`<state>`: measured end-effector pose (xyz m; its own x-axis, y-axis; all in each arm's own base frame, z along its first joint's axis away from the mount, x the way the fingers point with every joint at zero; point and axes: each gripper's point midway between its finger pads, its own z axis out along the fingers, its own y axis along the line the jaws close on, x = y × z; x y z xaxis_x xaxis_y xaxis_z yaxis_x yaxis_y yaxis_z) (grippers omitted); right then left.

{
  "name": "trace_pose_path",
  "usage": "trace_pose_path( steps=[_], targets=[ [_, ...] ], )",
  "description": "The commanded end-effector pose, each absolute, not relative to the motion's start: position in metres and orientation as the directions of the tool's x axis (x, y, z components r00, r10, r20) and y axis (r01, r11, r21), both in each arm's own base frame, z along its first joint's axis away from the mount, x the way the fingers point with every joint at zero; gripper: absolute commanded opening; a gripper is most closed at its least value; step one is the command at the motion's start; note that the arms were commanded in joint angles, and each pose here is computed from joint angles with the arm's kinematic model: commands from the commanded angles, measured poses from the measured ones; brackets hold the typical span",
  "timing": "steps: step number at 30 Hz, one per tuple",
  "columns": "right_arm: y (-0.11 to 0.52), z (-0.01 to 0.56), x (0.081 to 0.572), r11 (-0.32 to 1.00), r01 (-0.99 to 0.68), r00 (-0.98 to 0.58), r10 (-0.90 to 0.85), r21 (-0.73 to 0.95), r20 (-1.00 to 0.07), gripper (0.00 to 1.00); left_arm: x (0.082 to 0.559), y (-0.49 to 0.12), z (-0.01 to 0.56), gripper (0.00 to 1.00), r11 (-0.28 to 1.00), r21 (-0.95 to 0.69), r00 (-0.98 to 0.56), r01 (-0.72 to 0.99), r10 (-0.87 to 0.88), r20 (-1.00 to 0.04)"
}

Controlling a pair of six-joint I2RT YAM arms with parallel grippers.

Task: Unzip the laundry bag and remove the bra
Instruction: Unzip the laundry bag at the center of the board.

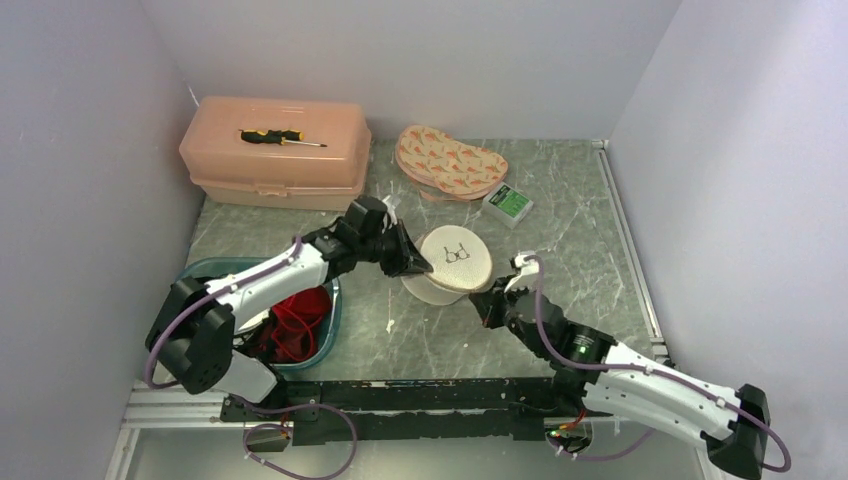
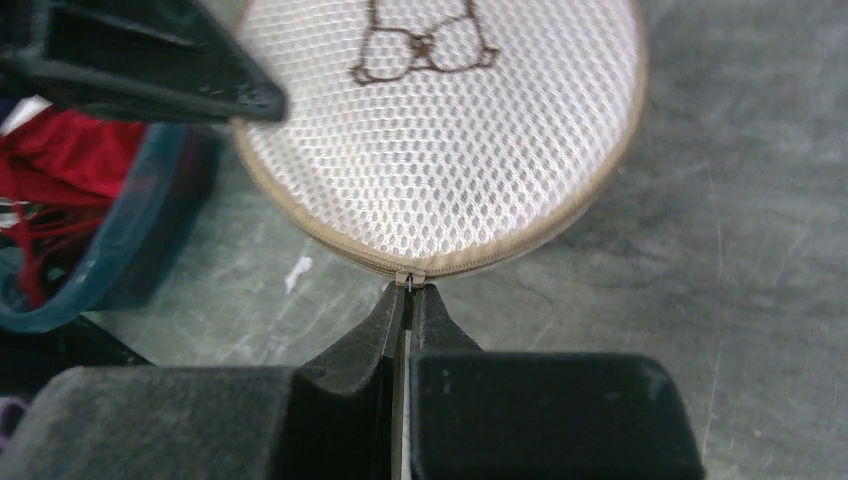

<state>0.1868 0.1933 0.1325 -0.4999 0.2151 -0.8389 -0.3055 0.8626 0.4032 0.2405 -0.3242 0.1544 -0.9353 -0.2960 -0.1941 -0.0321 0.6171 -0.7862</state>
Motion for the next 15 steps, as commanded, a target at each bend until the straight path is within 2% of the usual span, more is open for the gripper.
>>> trace_pose_path(
  steps=[1, 3, 6, 11, 13, 15],
  targets=[
    [0.210, 0.186, 0.179, 0.764, -0.526, -0.367, 0.191, 0.373, -0.910, 0.00, 0.250, -0.332, 0.196, 0.03, 0.556, -0.802, -0.941, 0.220, -0.096, -0.325],
    [0.219, 0.206, 0.171, 0.722, -0.604, -0.346, 0.144, 0.338, -0.927, 0.00, 0.253, -0.340, 0.214, 0.03, 0.502, -0.810, -0.926, 0.305, -0.041, -0.374],
    [0.237, 0.216, 0.161, 0.659, -0.686, -0.354, 0.066, 0.307, -0.933, 0.00, 0.254, -0.353, 0.232, 0.12, 0.423, -0.809, -0.904, 0.407, 0.061, -0.423],
    [0.253, 0.200, 0.158, 0.632, -0.700, -0.400, 0.038, 0.332, -0.916, 0.00, 0.253, -0.365, 0.207, 0.19, 0.360, -0.843, -0.916, 0.400, 0.144, -0.373],
    [0.256, 0.188, 0.160, 0.641, -0.685, -0.422, 0.038, 0.346, -0.906, 0.00, 0.254, -0.364, 0.189, 0.27, 0.354, -0.858, -0.928, 0.373, 0.129, -0.350],
    [0.257, 0.171, 0.161, 0.652, -0.670, -0.448, 0.024, 0.354, -0.894, 0.00, 0.258, -0.357, 0.170, 0.46, 0.369, -0.871, -0.945, 0.324, 0.089, -0.314]
  ],
)
